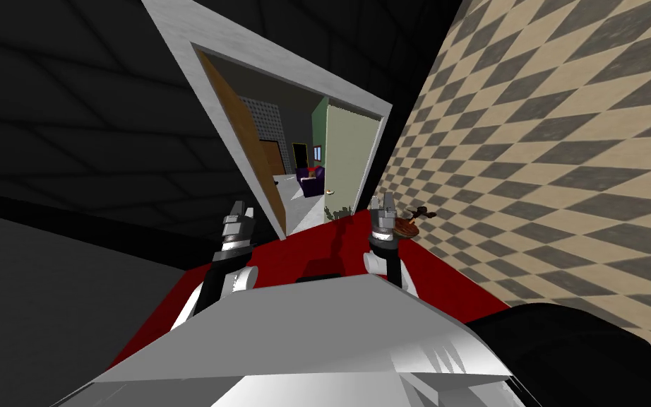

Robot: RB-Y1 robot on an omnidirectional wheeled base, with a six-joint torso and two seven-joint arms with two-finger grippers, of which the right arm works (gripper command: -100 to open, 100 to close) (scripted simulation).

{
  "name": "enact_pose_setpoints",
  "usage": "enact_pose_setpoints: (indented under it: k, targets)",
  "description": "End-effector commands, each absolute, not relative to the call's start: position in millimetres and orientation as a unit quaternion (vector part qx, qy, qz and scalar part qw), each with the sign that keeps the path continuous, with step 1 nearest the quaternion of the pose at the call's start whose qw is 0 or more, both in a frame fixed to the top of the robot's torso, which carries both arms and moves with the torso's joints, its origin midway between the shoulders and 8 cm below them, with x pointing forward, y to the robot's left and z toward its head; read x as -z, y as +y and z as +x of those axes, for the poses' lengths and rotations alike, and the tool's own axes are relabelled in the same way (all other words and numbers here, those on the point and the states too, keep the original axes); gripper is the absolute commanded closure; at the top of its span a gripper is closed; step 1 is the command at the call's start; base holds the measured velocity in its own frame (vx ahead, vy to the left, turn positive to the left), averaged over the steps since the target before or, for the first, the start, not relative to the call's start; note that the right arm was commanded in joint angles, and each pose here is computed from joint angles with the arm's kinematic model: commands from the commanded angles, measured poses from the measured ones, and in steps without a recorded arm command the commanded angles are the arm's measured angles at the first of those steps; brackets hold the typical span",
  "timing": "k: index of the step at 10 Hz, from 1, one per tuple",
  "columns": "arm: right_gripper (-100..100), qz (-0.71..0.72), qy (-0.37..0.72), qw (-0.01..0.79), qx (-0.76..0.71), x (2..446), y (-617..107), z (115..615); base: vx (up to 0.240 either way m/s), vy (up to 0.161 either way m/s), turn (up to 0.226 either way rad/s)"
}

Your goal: Push the door open

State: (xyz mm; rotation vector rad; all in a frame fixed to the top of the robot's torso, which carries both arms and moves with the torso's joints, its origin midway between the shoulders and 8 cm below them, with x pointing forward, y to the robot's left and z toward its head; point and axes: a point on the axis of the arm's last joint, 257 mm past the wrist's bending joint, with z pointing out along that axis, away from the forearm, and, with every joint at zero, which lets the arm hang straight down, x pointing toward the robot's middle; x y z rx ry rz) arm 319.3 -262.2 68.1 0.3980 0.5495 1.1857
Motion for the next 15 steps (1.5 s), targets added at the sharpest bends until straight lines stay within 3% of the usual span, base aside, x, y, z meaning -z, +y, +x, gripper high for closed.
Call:
enact_pose_setpoints:
  k: [1, 15]
  targets:
    - [-100, 0.187, 0.260, 0.771, -0.550, -59.5, -260.3, 325.8, 0.088, -0.037, 0.017]
    - [-100, 0.234, 0.330, 0.719, -0.565, 31.3, -250.0, 391.7, 0.095, -0.037, 0.022]
